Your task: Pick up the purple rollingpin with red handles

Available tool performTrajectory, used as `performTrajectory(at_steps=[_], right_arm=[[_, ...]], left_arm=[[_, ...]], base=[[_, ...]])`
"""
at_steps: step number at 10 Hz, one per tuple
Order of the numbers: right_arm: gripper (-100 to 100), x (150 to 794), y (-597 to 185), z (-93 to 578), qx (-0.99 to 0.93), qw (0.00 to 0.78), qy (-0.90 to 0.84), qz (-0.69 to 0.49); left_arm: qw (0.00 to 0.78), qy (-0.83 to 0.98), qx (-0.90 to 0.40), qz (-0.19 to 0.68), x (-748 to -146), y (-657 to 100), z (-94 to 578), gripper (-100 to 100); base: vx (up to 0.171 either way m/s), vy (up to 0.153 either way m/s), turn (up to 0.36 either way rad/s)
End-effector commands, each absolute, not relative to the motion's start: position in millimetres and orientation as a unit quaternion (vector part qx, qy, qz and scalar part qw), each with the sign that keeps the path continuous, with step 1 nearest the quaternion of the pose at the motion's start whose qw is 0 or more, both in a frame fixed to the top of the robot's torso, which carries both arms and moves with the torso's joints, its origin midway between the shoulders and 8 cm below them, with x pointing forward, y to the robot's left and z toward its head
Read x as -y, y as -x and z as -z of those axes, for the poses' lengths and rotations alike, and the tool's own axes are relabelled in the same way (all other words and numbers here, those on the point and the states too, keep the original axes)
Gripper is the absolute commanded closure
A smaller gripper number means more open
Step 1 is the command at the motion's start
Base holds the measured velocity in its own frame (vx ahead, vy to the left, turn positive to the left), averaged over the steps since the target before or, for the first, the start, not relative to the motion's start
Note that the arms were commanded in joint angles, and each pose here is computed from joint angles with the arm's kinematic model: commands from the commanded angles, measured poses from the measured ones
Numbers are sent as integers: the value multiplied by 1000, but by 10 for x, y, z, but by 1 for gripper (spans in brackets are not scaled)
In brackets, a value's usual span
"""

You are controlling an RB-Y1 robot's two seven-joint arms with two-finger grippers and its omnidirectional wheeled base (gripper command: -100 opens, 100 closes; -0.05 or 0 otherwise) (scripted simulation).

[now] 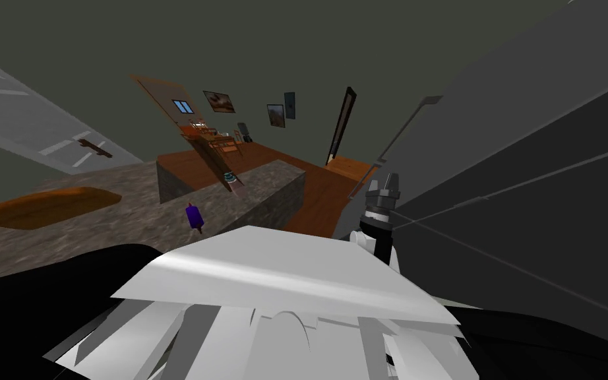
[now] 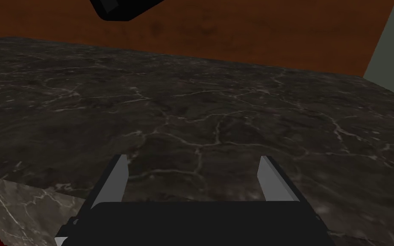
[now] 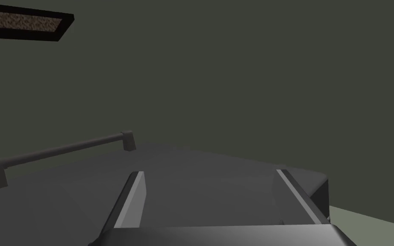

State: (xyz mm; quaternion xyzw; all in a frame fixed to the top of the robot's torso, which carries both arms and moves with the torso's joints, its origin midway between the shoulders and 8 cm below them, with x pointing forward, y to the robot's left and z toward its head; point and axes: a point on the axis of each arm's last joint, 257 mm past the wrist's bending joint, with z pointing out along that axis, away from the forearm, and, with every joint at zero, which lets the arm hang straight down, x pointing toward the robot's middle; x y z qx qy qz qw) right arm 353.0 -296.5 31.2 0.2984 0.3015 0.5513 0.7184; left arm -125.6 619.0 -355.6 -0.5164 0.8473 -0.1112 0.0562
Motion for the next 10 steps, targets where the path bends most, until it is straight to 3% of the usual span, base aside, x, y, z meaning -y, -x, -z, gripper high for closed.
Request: performTrajectory(at_steps=[1, 10], right_arm=[[0, 2965, -3530, -312, -301, 718, -298, -551], [0, 2965, -3529, -312, -302, 718, -298, -551]], left_arm=[[47, 522, -848, 80, -6432, 1379, 3377, -100], [39, 539, -841, 25, -6937, 1484, 2968, -100]], base=[[120, 7, -191], [109, 46, -135]])
